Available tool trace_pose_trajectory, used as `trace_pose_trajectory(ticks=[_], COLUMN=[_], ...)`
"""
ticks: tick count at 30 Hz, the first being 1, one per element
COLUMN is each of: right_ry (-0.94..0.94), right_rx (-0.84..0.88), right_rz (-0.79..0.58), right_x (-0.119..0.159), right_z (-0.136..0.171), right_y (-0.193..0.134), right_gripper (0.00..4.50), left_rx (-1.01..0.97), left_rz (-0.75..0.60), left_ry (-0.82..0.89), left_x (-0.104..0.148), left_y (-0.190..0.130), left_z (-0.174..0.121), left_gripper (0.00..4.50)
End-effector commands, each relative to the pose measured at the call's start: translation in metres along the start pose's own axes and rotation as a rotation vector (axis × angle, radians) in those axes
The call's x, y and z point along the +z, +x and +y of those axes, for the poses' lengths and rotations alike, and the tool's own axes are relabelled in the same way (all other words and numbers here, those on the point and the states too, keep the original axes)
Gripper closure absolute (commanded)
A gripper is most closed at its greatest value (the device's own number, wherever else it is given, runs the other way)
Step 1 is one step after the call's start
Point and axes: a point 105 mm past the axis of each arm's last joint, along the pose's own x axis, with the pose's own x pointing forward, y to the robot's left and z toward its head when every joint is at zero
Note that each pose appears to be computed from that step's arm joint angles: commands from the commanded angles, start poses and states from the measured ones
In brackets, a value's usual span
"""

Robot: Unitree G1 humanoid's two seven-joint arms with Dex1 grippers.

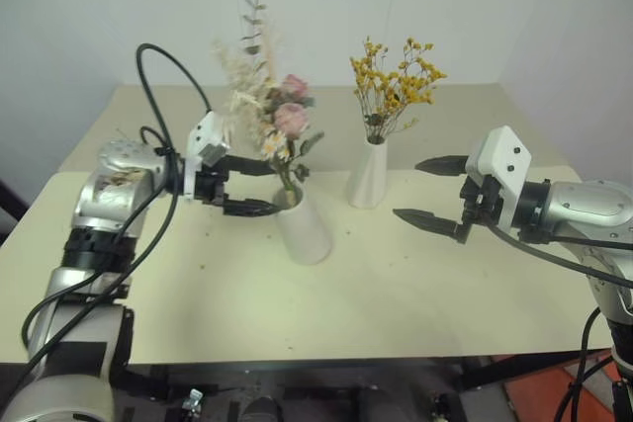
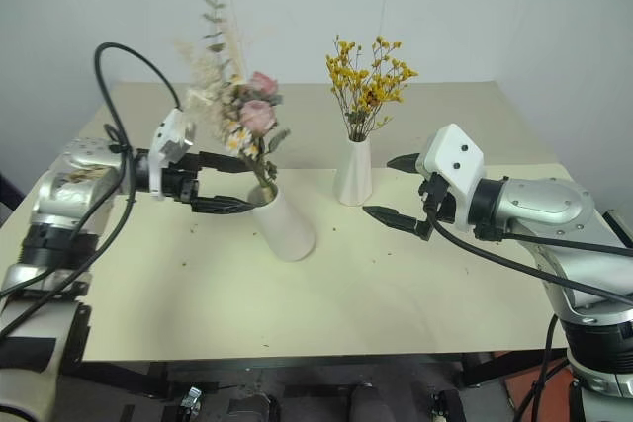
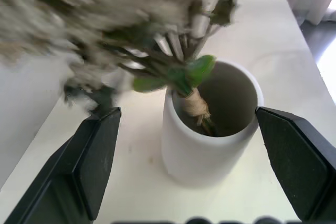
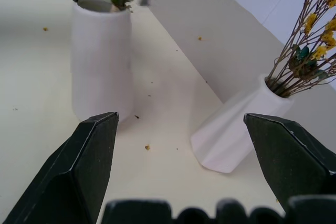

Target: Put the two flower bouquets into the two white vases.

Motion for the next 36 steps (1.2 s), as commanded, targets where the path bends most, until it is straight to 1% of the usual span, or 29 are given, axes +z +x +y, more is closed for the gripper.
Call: trace_pose_trajectory(ticks=[1, 3, 5, 9, 11, 14, 17, 22, 31, 36], right_ry=[-0.032, -0.021, -0.008, 0.001, 0.009, 0.02, 0.027, 0.036, 0.063, 0.065], right_rx=[-0.035, -0.041, -0.053, -0.072, -0.084, -0.09, -0.113, -0.143, -0.17, -0.173], right_rz=[-0.026, -0.03, -0.036, -0.027, -0.009, 0.005, 0.021, 0.049, 0.07, 0.073], right_x=[0.01, 0.009, 0.008, 0.005, 0.0, -0.004, -0.009, -0.017, -0.027, -0.029], right_z=[-0.004, -0.006, -0.011, -0.017, -0.019, -0.016, -0.014, -0.013, -0.012, -0.014], right_y=[-0.006, -0.005, -0.005, -0.007, -0.009, -0.01, -0.014, -0.018, -0.019, -0.018], right_gripper=[0.0, 0.0, 0.0, 0.0, 0.0, 0.0, 0.0, 0.0, 0.0, 0.0], left_rx=[0.077, 0.138, 0.169, 0.212, 0.2, 0.141, 0.082, 0.028, 0.005, 0.026], left_rz=[-0.041, -0.155, -0.238, -0.308, -0.336, -0.336, -0.335, -0.327, -0.344, -0.362], left_ry=[0.003, -0.024, -0.036, -0.04, -0.048, -0.036, -0.048, -0.055, -0.063, -0.045], left_x=[0.003, 0.018, 0.03, 0.042, 0.047, 0.047, 0.041, 0.037, 0.038, 0.041], left_y=[-0.01, -0.013, -0.011, 0.002, 0.01, 0.021, 0.033, 0.048, 0.054, 0.045], left_z=[0.002, 0.01, 0.015, 0.023, 0.025, 0.021, 0.016, 0.013, 0.014, 0.016], left_gripper=[0.04, 0.04, 0.04, 0.04, 0.04, 0.04, 0.04, 0.04, 0.04, 0.04])
